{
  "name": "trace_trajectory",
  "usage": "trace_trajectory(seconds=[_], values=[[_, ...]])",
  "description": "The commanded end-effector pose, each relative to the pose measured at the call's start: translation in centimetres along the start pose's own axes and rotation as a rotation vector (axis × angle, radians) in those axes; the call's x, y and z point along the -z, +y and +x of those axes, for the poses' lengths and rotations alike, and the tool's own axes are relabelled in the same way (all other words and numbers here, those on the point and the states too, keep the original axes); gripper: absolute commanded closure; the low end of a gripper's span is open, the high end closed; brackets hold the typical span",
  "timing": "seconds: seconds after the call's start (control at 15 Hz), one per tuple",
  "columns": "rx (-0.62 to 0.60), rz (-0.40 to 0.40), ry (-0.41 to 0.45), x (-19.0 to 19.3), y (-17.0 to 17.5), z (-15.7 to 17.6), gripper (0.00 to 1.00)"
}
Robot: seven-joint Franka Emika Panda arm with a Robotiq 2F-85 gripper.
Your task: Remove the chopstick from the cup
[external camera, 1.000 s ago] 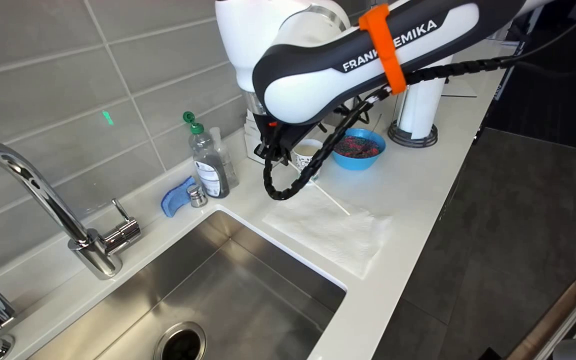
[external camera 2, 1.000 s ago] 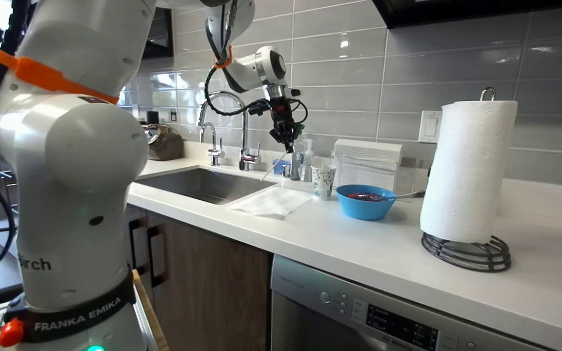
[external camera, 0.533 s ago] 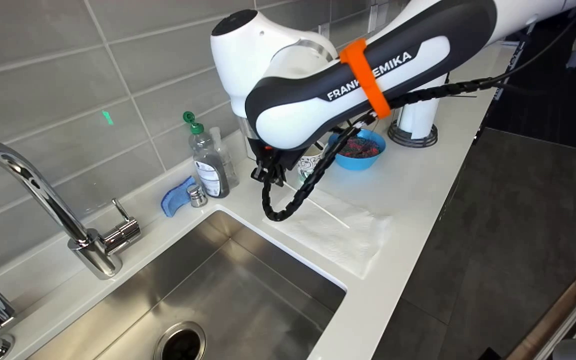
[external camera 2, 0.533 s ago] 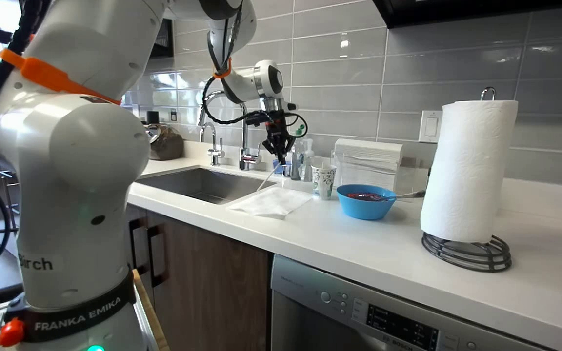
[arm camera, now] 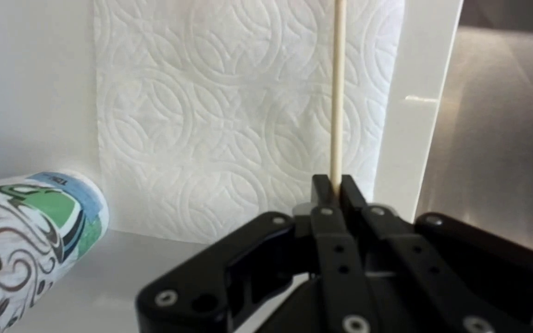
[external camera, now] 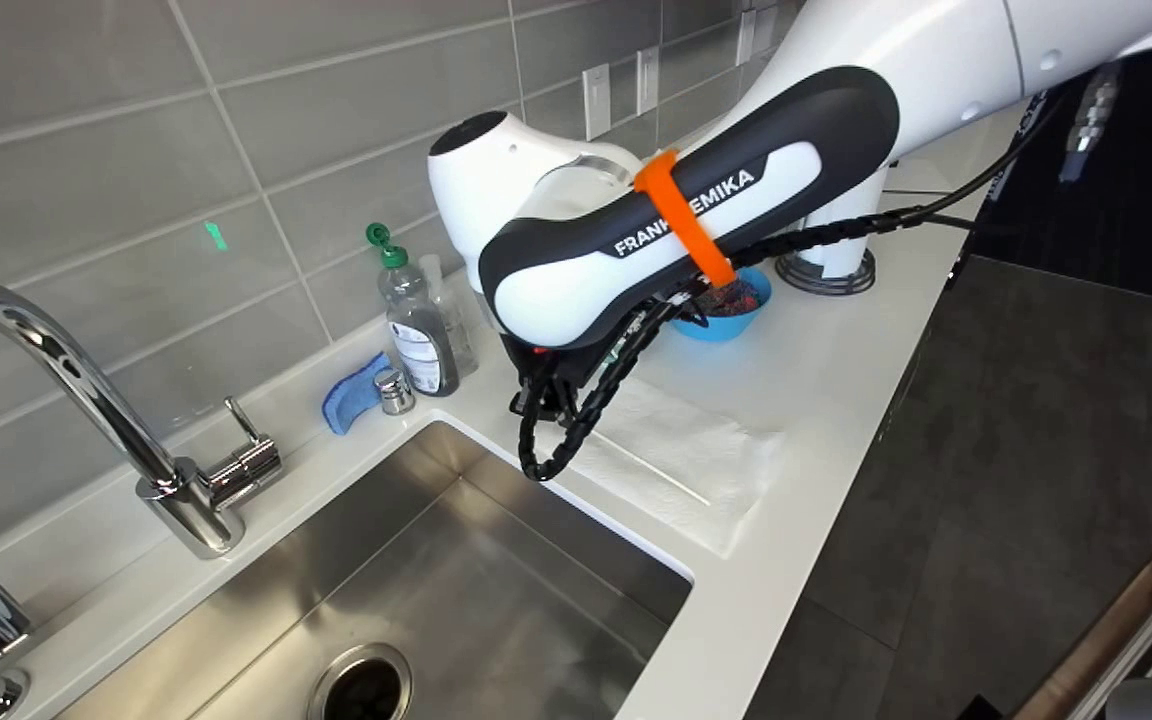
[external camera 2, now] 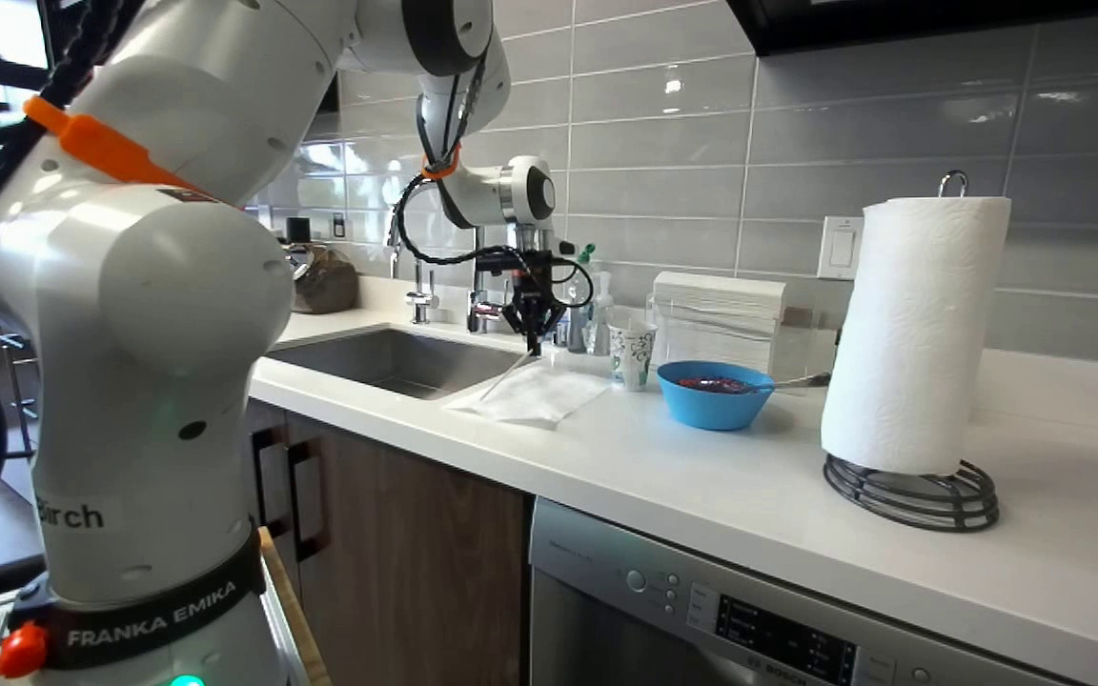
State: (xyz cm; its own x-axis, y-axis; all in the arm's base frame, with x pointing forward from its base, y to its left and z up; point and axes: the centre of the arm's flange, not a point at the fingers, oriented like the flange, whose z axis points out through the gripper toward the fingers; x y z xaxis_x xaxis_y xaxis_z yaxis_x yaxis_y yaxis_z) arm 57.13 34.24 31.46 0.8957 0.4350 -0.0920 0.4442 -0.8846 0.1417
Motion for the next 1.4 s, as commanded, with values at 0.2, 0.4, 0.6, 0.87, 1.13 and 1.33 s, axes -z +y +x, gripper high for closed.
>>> trace_trajectory(seconds=[0.2,0.4,0.6,0.87,1.13,1.33], values=[[0.002,0.021,-0.099,-1.7,0.2,0.7,0.73],[-0.012,0.007,-0.104,-2.2,0.5,0.9,0.54],[-0.02,-0.002,-0.094,-1.4,0.7,0.5,0.32],[-0.02,-0.013,-0.023,3.3,-0.1,-1.2,0.03],[-0.089,-0.009,0.024,8.7,-1.0,-3.9,0.0],[-0.134,0.001,0.048,10.8,-1.7,-6.9,0.0]])
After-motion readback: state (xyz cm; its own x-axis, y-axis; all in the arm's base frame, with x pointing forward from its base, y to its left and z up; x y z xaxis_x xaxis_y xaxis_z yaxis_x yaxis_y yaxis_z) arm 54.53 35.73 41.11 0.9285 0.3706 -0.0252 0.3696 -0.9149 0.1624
